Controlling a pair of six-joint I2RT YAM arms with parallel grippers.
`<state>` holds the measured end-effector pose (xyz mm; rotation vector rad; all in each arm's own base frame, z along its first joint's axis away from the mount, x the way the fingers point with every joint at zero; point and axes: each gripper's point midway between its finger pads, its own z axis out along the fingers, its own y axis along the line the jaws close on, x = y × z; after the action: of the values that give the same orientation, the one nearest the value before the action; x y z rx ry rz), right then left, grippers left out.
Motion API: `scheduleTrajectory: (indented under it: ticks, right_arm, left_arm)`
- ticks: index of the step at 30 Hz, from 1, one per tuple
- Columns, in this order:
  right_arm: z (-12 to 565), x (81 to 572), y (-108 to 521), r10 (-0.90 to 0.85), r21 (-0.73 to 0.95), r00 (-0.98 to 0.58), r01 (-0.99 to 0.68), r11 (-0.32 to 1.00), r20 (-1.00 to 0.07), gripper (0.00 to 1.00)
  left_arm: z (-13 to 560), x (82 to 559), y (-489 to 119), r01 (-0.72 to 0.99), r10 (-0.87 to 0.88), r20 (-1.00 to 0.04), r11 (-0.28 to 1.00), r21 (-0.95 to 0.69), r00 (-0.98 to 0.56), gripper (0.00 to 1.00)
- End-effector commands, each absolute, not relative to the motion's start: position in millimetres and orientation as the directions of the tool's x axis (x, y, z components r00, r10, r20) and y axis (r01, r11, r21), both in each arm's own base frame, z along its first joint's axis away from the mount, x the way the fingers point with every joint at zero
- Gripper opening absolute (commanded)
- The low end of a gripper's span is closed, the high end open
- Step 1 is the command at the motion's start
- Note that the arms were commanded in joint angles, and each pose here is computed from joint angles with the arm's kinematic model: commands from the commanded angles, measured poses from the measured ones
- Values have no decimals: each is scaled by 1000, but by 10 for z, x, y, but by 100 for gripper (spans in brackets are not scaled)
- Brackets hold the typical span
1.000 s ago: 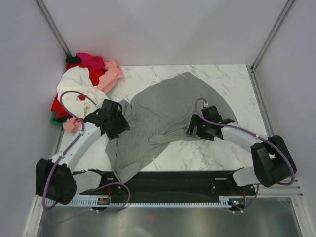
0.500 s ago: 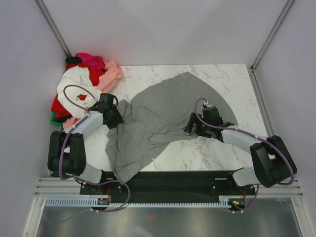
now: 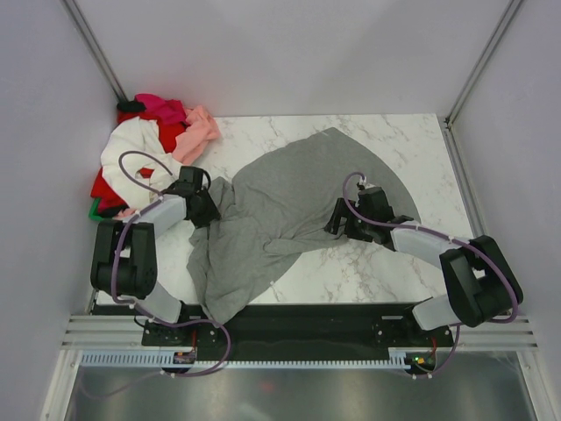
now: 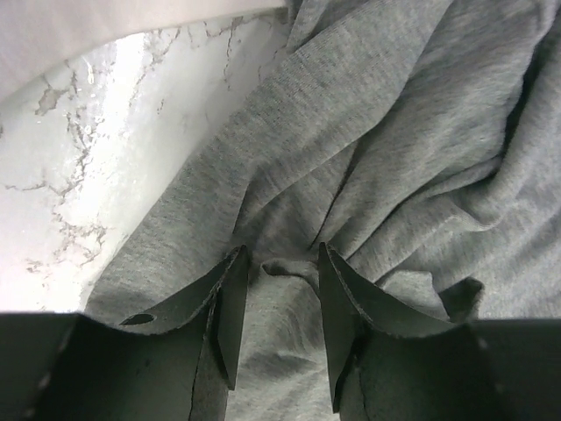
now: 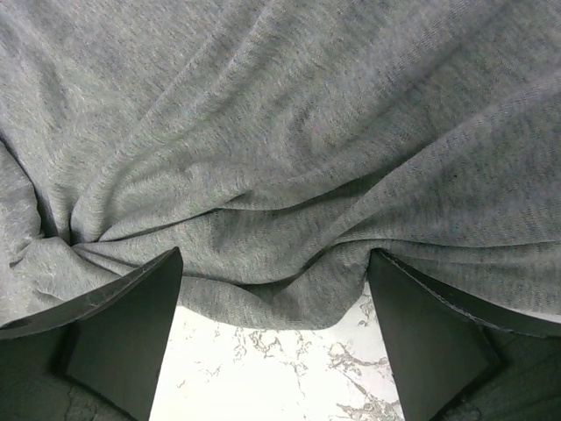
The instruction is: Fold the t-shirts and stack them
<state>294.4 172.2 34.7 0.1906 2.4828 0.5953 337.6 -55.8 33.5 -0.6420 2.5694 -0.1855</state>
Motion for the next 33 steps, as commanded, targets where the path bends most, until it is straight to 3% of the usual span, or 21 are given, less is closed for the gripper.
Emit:
scheduleTrajectory:
  ticks: [1, 6, 13, 14, 21, 33]
  right_arm:
    - [114, 2753, 1672, 225, 420, -874, 26, 907, -431, 95]
    - [102, 2752, 1672, 224, 418, -875, 27, 908, -429, 95]
    - [108, 2760, 1674, 223, 419, -874, 25, 908, -431, 95]
    - [104, 2751, 1679, 221, 419, -875, 24, 908, -430, 95]
    - [104, 2751, 1679, 221, 419, -875, 24, 908, -430, 95]
    - [100, 2751, 1681, 219, 419, -877, 22, 908, -428, 94]
  left_arm:
    - [339, 3499, -585, -369, -449, -444, 893, -258, -776, 45]
    - [339, 3487, -598, -367, -451, -440, 891, -266, -776, 39]
    - [423, 3501, -616, -358, -452, -451, 890, -282, -769, 3]
    - [449, 3496, -616, -358, -453, -452, 890, -284, -768, 2]
    - [694, 3496, -577, -349, -446, -489, 894, -280, -750, 2]
    - [760, 3403, -596, -329, -433, -484, 899, -288, -760, 24]
